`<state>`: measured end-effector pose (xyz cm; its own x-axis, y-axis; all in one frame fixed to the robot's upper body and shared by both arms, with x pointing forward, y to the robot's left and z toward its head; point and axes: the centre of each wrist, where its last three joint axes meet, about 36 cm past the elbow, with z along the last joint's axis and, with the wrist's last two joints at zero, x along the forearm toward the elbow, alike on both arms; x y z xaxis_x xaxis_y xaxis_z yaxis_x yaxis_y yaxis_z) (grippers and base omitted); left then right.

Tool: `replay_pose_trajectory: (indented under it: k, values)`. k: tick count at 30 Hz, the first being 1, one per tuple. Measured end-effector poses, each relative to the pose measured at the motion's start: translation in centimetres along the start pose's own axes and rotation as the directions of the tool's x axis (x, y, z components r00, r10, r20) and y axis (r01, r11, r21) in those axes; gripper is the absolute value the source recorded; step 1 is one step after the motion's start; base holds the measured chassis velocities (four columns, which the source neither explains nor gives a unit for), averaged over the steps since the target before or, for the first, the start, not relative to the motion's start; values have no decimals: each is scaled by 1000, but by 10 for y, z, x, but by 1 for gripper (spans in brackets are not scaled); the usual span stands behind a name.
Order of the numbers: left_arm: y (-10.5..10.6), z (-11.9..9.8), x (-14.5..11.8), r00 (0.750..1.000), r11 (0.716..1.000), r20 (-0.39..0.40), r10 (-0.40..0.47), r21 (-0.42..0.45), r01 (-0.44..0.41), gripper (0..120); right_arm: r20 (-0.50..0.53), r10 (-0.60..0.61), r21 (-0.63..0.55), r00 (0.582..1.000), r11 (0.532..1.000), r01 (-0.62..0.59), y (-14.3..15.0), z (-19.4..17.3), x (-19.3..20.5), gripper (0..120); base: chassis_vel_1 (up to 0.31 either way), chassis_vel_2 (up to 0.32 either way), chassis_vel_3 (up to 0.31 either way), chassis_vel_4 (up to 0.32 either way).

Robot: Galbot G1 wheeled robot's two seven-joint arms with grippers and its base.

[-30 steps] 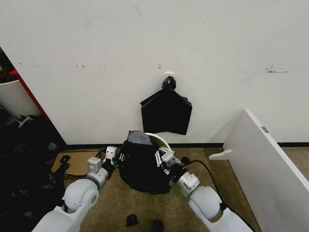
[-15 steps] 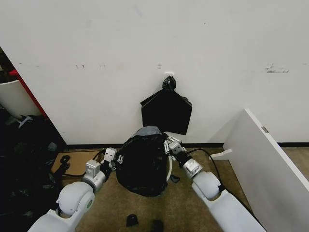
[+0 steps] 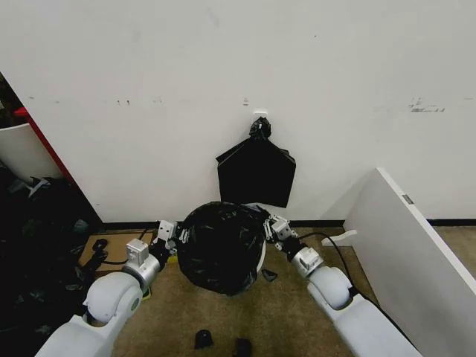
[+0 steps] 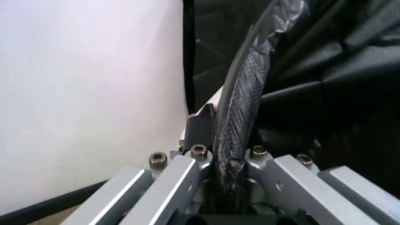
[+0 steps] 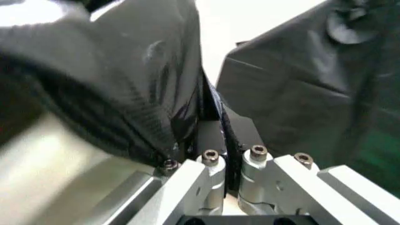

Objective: Place the garbage bag over the trash bin.

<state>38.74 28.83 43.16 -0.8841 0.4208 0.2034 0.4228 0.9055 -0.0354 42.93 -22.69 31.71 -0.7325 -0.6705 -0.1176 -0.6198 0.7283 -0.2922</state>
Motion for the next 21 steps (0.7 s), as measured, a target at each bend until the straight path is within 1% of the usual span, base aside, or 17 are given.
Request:
replay_pose_trajectory:
  k: [2,6,9,10,14,16,17,21]
  values:
    - [1,-4,1,1000,1000,-6,18,21,-18,1,33,-21,-12,999,1000,21,-4,12,2,0,0,0,0,0]
    - [1,-9,2,999,998,-15,43,39,-42,1,63,-17,-17,998,1000,18,-7,26,0,0,0,0,0,0]
    - [0,-14,5,997,995,-45,66,75,-62,1,98,14,-23,995,1000,-12,-5,47,-8,0,0,0,0,0]
    - [0,-14,5,997,995,-45,66,75,-62,1,98,14,-23,995,1000,-12,-5,47,-8,0,0,0,0,0]
    - [0,-18,6,995,989,-74,73,133,-63,1,122,99,-49,988,994,-94,7,55,-21,0,0,0,0,0]
    - [2,-19,5,995,987,-76,65,154,-53,1,133,156,-65,979,987,-148,14,55,-26,8,0,0,0,0]
    - [2,-19,5,995,987,-76,65,154,-53,1,133,156,-65,979,987,-148,14,55,-26,8,0,0,0,0]
    - [6,-15,-1,996,980,-78,32,197,-16,1,128,286,-108,950,956,-273,23,51,-28,25,0,0,0,0]
